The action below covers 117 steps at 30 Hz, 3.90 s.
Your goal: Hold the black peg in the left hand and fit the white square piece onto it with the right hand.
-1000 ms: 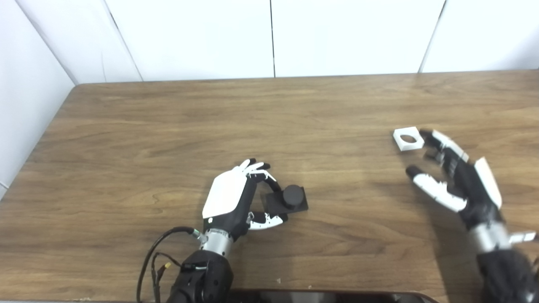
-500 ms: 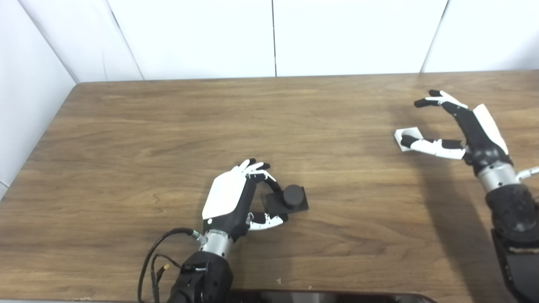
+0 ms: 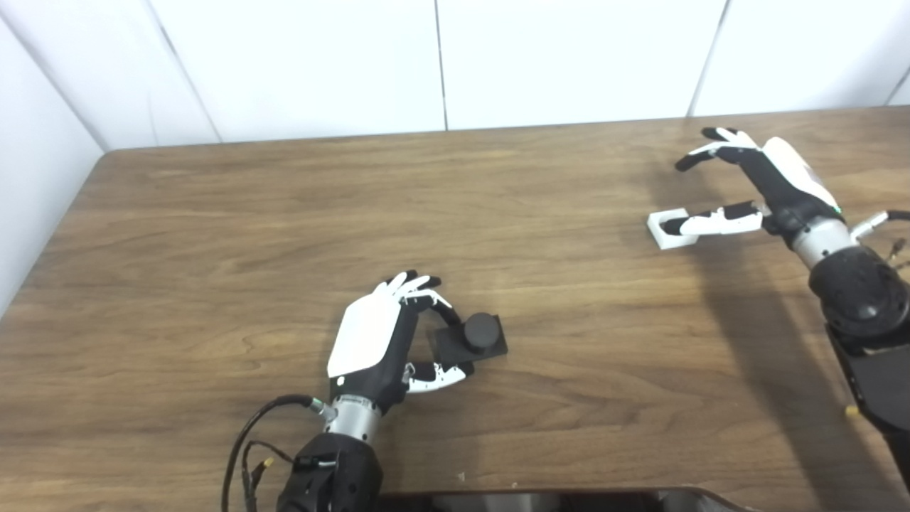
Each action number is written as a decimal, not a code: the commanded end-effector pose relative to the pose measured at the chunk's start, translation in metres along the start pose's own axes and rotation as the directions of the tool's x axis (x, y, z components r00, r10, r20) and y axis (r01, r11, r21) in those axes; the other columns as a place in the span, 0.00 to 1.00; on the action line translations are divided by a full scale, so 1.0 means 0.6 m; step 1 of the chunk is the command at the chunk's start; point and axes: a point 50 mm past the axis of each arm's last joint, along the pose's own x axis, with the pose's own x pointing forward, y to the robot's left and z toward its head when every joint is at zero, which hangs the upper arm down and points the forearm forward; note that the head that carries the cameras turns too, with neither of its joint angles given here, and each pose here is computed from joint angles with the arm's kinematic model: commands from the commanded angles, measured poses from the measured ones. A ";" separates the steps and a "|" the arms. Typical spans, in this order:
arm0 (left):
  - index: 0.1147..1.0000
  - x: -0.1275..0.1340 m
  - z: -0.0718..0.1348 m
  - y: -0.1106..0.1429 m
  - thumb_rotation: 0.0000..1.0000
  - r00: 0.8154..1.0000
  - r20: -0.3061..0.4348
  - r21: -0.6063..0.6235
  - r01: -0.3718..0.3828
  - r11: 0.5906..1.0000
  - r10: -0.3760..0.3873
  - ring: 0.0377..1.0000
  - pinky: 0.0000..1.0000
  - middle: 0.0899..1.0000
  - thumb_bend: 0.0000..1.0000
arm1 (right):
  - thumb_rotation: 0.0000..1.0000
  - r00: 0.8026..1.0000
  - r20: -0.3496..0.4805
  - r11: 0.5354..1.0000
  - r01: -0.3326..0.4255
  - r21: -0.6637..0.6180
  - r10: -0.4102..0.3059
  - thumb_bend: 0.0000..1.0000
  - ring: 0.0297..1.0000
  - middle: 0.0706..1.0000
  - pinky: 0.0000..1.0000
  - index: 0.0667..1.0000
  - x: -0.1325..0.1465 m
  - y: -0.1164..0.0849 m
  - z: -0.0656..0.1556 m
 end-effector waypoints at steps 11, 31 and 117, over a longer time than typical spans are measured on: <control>0.42 0.004 -0.004 -0.005 0.07 1.000 -0.003 0.009 -0.001 1.000 0.001 0.94 0.94 0.84 0.50 | 0.23 0.996 0.041 0.979 -0.076 -0.187 0.085 0.94 1.00 0.95 1.00 0.65 0.049 -0.083 0.033; 0.42 0.006 0.003 -0.006 0.07 1.000 -0.005 0.006 0.004 1.000 -0.004 0.94 0.95 0.85 0.50 | 0.22 0.975 -0.014 0.902 -0.211 -0.376 0.222 0.93 1.00 0.96 1.00 0.66 0.082 -0.078 0.052; 0.42 0.007 0.009 -0.012 0.07 1.000 -0.002 -0.007 -0.008 1.000 0.008 0.94 0.95 0.84 0.50 | 0.14 0.956 0.232 0.927 -0.085 -0.366 0.179 0.53 1.00 0.93 1.00 0.45 0.017 -0.074 0.141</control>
